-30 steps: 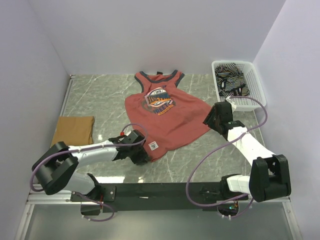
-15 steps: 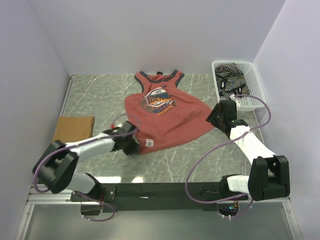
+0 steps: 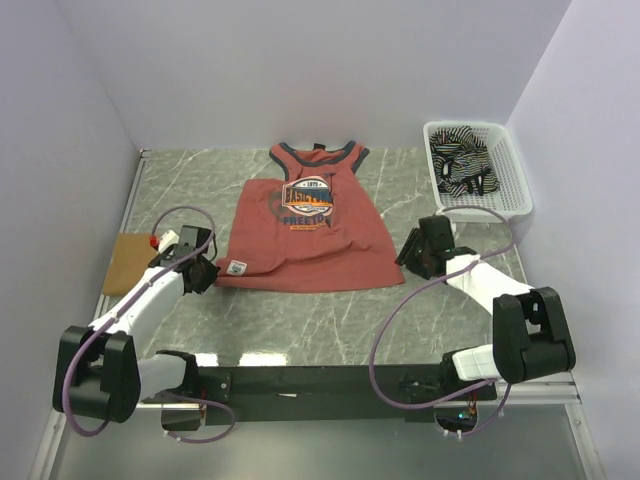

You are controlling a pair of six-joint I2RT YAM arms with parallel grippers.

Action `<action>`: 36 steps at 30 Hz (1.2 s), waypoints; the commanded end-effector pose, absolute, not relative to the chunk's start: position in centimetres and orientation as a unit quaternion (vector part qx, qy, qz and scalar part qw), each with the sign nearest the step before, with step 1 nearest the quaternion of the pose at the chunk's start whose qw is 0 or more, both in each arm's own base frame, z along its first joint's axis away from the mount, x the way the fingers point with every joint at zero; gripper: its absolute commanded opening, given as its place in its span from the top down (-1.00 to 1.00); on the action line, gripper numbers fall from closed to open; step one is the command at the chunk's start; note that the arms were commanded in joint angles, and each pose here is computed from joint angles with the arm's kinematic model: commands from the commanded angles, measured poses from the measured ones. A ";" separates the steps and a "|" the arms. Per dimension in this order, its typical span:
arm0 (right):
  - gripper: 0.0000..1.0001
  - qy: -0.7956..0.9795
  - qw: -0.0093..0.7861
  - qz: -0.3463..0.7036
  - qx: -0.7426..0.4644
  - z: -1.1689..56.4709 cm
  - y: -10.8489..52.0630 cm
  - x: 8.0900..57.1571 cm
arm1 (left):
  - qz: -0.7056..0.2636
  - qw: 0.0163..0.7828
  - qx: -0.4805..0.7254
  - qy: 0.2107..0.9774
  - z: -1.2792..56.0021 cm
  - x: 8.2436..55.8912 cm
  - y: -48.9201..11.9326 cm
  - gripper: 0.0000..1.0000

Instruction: Fold and stack the tank tops

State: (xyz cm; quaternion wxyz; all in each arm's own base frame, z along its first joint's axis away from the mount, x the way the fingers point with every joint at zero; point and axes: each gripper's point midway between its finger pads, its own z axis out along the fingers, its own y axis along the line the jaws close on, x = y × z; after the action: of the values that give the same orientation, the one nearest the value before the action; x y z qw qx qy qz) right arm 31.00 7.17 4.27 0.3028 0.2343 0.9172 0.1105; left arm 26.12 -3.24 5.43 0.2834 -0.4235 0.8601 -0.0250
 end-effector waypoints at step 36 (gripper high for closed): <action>1.00 0.721 0.612 0.296 0.135 43.7 9.5 23.9 | -0.323 0.672 -0.165 0.646 46.8 23.1 -6.8 0.99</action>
State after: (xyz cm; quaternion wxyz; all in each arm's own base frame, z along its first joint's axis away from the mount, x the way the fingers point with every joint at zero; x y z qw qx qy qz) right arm 26.91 10.83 40.76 0.5912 0.1481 0.7315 0.3057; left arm 26.74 -6.54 37.92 0.5968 -0.2200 0.7147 -0.2909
